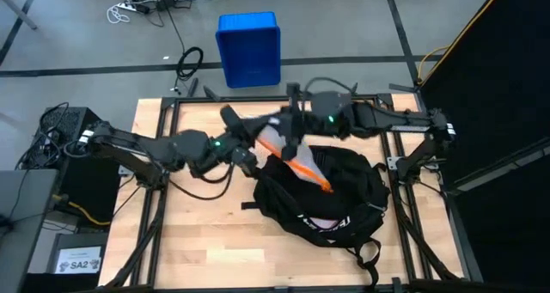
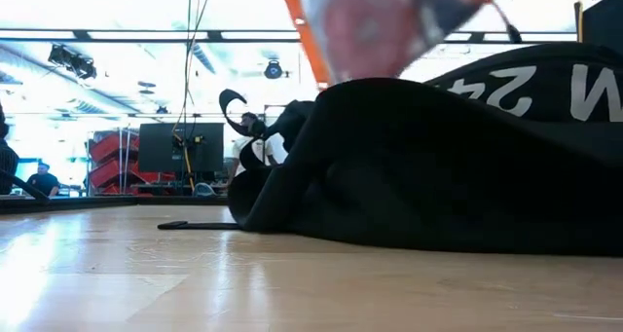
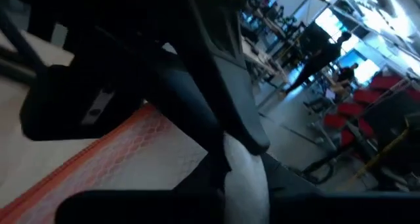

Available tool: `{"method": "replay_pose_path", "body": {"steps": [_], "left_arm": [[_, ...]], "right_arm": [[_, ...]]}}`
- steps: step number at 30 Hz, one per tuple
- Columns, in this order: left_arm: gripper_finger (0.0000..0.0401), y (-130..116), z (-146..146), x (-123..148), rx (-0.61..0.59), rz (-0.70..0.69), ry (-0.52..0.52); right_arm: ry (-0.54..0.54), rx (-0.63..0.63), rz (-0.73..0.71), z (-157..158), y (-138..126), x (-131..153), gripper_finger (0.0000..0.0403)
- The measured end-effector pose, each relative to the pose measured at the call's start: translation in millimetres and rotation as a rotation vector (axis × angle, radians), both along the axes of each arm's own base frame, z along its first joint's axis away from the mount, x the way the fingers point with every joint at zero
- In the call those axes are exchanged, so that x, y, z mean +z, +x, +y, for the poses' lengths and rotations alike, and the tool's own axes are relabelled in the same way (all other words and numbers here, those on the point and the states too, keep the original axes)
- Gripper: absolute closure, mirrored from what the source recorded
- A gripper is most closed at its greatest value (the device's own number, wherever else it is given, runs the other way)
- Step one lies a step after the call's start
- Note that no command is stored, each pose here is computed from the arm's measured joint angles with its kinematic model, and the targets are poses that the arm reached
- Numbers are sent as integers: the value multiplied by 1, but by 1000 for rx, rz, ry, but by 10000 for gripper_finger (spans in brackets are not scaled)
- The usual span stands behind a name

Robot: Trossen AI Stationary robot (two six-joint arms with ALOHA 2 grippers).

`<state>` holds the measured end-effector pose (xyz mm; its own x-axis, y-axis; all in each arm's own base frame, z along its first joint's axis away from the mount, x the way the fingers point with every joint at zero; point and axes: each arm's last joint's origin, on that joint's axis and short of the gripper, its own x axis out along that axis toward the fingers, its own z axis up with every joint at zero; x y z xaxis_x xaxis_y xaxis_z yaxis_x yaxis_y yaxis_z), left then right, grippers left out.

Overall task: Unpack backpack
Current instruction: Remove the zip bag from the backpack

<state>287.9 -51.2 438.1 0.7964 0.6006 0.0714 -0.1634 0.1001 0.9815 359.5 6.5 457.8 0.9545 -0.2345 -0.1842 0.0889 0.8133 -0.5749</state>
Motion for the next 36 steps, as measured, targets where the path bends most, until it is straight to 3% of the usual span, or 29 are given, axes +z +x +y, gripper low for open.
{"method": "replay_pose_path", "body": {"steps": [8,13,17,22,26,29,36], "left_arm": [[400,-20,8,29,222,61,-9],[400,-34,8,20,355,137,-32],[400,-44,4,5,358,179,-75],[401,-57,-7,-16,301,112,-300],[401,-68,-17,-33,217,113,-636],[401,-71,-26,-46,229,113,-836],[401,-76,-53,-92,227,204,-1041]], "right_arm": [[55,109,-68,-34,48,9,401],[115,184,-69,-46,82,-8,402],[183,270,-71,-54,106,-26,402],[305,387,10,-55,127,-58,402],[404,494,126,-45,142,-91,402],[453,553,212,-33,152,-115,402],[496,624,353,6,173,-168,403]]}}
